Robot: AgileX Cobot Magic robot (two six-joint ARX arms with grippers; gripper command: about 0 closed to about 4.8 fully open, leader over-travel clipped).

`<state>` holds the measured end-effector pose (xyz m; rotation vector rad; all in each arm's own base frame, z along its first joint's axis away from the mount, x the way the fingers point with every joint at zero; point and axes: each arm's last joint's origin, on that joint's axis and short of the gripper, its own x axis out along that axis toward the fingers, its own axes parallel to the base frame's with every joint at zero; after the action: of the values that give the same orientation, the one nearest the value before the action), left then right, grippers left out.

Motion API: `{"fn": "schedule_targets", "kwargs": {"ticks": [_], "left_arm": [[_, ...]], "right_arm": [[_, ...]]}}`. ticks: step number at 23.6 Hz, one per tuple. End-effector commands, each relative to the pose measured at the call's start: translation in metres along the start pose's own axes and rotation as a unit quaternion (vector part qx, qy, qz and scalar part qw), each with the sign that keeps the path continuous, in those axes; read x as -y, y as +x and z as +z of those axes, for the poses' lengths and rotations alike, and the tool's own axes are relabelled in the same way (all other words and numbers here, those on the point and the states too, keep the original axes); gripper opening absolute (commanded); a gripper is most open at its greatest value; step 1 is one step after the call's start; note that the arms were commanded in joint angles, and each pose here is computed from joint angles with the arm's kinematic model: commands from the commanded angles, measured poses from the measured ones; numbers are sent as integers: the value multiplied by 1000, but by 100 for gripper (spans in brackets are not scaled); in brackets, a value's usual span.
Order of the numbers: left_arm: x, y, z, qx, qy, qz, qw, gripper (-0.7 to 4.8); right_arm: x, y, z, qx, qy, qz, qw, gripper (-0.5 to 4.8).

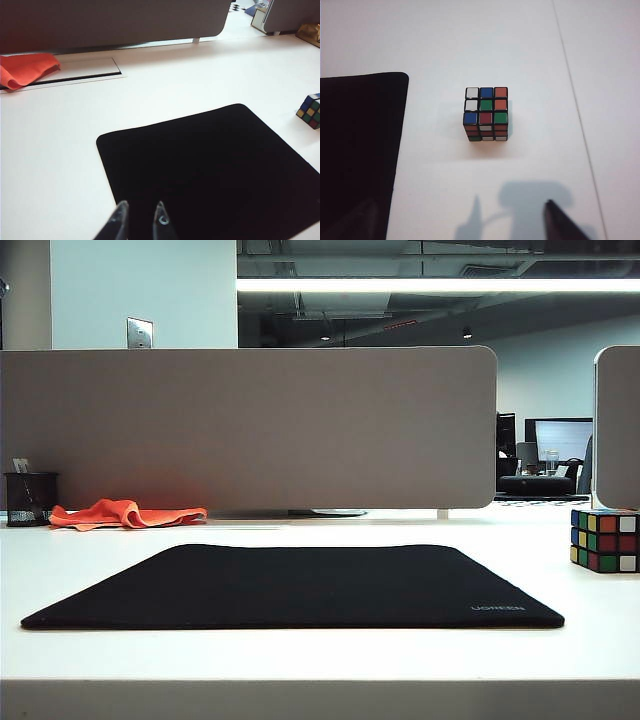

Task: Pick up the cube on the right side of the mouse pad, then place it in the center of the mouse pad.

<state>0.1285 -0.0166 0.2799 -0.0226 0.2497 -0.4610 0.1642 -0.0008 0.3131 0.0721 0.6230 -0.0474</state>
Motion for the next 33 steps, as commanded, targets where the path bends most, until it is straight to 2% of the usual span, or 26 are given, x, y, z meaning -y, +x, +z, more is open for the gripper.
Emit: {"fn": "schedule_targets", "kwargs": {"ticks": [1,4,8,15,20,27,33], "left_arm": [[1,-1,8,-3,-3,-5,1000,122],[1,-1,13,-9,-5,-5,1000,152],[0,1,16,-10,-6,-7,1000,152],[1,1,17,-12,-16,-20,1000,152],[2,2,15,-24,-20,-32,999,152],[3,2,12,-36,-26,-34,998,153],[3,1,10,-48,-31,-34,998,153]], "right_arm": [[-3,-1,9,10,-5,5,1000,479],[-3,5,13,4,-5,5,1000,479],[-4,19,16,-19,-6,2,1000,479],[-6,75,18,-79,-7,-7,997,479],[-5,116,30,-118,-14,-55,991,479],[-9,147,55,-119,-12,-40,992,479],[-10,171,58,-145,-18,-52,988,479]]}}
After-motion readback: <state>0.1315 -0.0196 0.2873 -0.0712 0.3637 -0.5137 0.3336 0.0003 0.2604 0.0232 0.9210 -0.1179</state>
